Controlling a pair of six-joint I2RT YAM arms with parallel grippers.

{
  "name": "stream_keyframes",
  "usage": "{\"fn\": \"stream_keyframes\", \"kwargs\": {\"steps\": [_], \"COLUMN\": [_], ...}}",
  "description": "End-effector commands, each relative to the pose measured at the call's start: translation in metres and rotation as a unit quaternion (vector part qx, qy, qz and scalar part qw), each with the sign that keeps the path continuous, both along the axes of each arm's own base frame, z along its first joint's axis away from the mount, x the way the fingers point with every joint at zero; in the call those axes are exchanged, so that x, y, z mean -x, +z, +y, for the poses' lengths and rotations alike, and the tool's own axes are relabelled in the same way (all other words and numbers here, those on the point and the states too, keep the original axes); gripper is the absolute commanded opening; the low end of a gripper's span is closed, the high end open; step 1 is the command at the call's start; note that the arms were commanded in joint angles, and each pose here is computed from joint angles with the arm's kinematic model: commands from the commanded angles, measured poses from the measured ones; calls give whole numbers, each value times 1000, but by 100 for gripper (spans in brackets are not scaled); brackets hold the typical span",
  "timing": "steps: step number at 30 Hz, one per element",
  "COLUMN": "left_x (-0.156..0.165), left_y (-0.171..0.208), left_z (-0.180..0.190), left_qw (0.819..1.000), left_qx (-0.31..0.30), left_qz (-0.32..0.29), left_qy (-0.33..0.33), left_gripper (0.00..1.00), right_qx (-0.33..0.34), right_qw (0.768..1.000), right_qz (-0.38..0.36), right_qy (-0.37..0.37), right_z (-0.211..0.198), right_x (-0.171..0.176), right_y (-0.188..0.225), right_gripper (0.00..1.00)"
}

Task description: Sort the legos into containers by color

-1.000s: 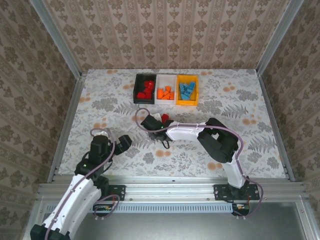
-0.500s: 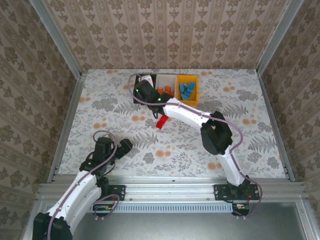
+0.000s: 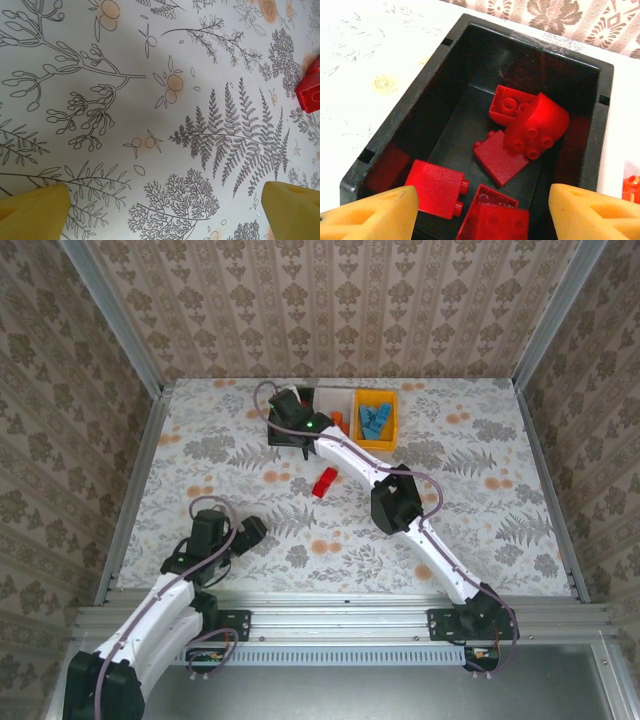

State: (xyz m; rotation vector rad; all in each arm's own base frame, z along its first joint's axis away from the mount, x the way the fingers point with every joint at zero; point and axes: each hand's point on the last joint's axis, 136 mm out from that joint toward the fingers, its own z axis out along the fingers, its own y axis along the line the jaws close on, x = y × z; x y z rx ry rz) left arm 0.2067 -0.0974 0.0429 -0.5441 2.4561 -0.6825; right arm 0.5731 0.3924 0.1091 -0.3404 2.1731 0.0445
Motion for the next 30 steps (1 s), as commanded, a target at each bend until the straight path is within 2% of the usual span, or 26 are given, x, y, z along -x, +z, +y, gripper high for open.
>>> {"fn": "stream_keyframes", "kwargs": {"steps": [1, 5, 9, 13, 19, 25, 30], "left_x": [-8, -14, -16, -15, -18, -24, -23], "left_y": [16, 23, 26, 25, 33, 37, 32], "left_z": [-7, -12, -19, -20, -15, -13, -18], "left_qw": [1000, 999, 999, 999, 999, 998, 998], "left_qx": [1, 6, 17, 16, -2, -17, 2], "left_qz": [-17, -22, -17, -11, -25, -23, -19], "left_qy": [-23, -32, -46, -48, -48, -52, -55], "left_gripper": [100, 100, 100, 100, 100, 100, 100], "right_qx": [-16, -32, -43, -46, -111, -125, -118], "right_qw": [998, 993, 994, 998, 991, 978, 970], "right_qz": [-44, -94, -93, -46, 46, 138, 176], "right_qy": [43, 56, 43, 4, -65, -88, -116], "right_z": [19, 28, 15, -14, -61, -57, -54], "right_x": [13, 36, 63, 94, 154, 191, 196], "right_y": [63, 125, 146, 119, 46, -23, -61], "right_gripper": [71, 71, 71, 71, 78, 81, 85]}}
